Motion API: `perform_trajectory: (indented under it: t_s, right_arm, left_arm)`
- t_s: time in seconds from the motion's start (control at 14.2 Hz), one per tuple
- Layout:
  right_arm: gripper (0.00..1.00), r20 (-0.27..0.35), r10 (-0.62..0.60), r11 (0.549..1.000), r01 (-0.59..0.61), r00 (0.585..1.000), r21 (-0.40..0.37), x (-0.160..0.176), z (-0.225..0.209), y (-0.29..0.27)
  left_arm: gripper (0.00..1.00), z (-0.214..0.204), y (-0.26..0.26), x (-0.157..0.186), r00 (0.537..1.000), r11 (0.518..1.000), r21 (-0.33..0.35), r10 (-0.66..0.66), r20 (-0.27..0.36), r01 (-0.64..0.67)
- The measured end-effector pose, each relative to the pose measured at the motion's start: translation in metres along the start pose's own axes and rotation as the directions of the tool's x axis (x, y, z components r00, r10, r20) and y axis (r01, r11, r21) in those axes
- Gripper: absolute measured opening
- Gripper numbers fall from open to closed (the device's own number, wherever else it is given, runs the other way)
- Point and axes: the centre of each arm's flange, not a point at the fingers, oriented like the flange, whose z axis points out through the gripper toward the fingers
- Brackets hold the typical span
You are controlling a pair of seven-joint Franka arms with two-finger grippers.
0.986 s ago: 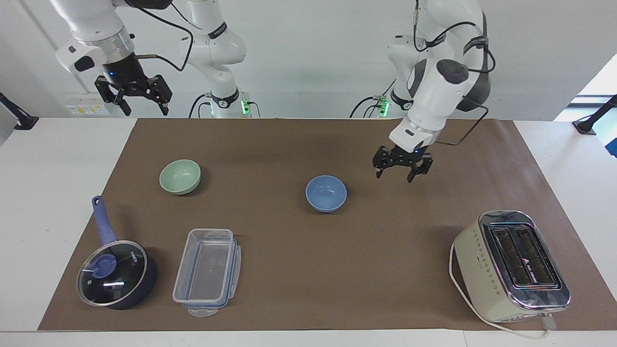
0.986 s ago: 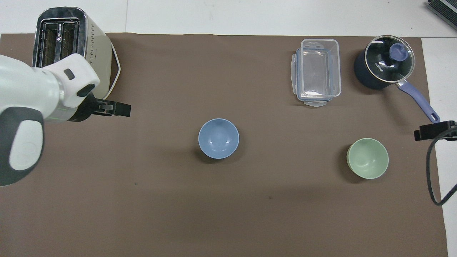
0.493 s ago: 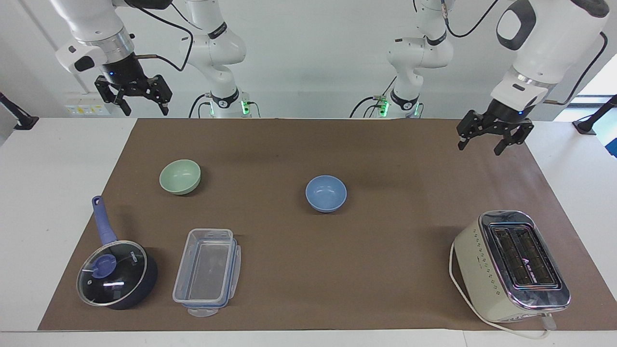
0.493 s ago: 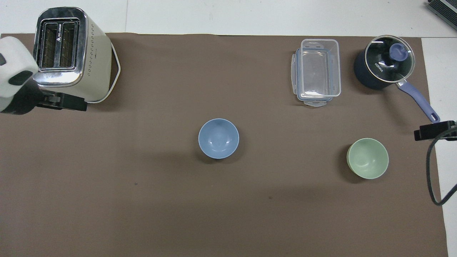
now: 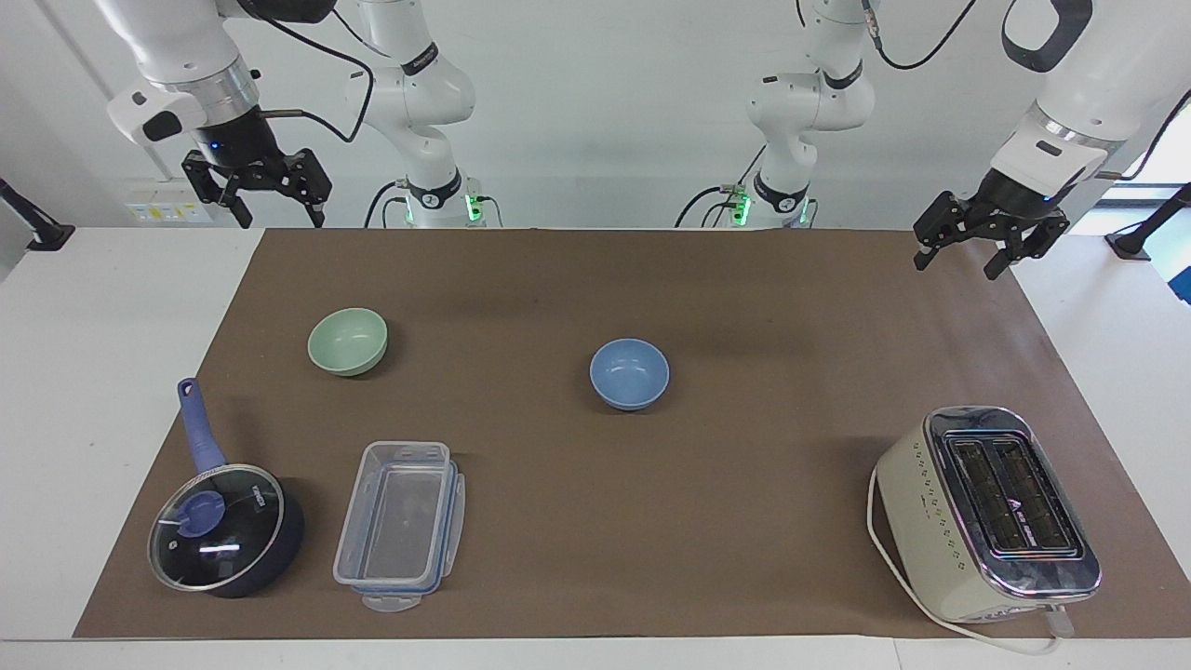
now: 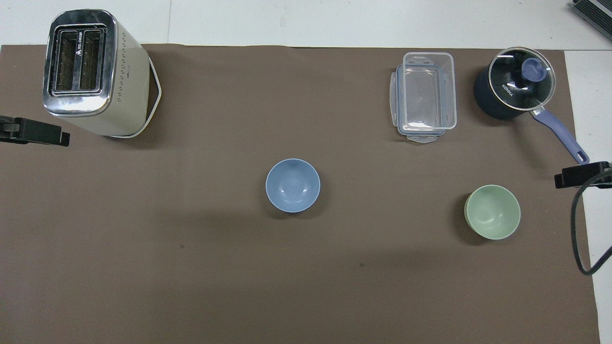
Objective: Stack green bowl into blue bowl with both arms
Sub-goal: 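Reach the right gripper to the rim of the green bowl and grasp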
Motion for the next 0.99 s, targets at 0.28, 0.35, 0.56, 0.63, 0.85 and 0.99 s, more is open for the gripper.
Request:
perform_trajectory:
  t_s: [0.28, 0.35, 0.56, 0.63, 0.85, 0.99]
  right_arm:
    - [1.00, 0.026, 0.007, 1.000, -0.007, 1.000, 0.000, 0.008, 0.062, 0.004]
    - [1.00, 0.031, 0.005, 1.000, -0.005, 1.000, 0.000, 0.010, 0.081, 0.004]
    - [1.00, 0.034, -0.030, 1.000, 0.030, 0.999, 0.001, 0.008, 0.145, 0.009]
    - [1.00, 0.037, -0.039, 0.999, 0.039, 0.999, 0.001, 0.006, 0.166, 0.014]
    - [1.00, 0.040, -0.067, 0.998, 0.067, 0.997, 0.000, 0.000, 0.212, 0.035]
    - [1.00, 0.049, -0.074, 0.997, 0.074, 0.996, 0.002, -0.001, 0.222, 0.045]
  left_arm:
    - [1.00, 0.006, 0.004, -0.008, 0.998, 1.000, -0.006, 0.006, 0.064, -0.006]
    - [1.00, 0.006, 0.003, -0.008, 0.998, 1.000, 0.004, 0.006, 0.069, -0.006]
    - [1.00, 0.007, 0.002, -0.008, 0.997, 0.999, 0.031, 0.008, 0.076, -0.010]
    - [1.00, 0.007, 0.003, -0.008, 0.997, 0.999, 0.031, 0.008, 0.076, -0.011]
    - [1.00, 0.007, 0.005, -0.008, 0.997, 0.999, 0.031, 0.014, 0.076, -0.016]
    - [1.00, 0.007, 0.007, -0.008, 0.997, 0.999, 0.031, 0.017, 0.077, -0.019]
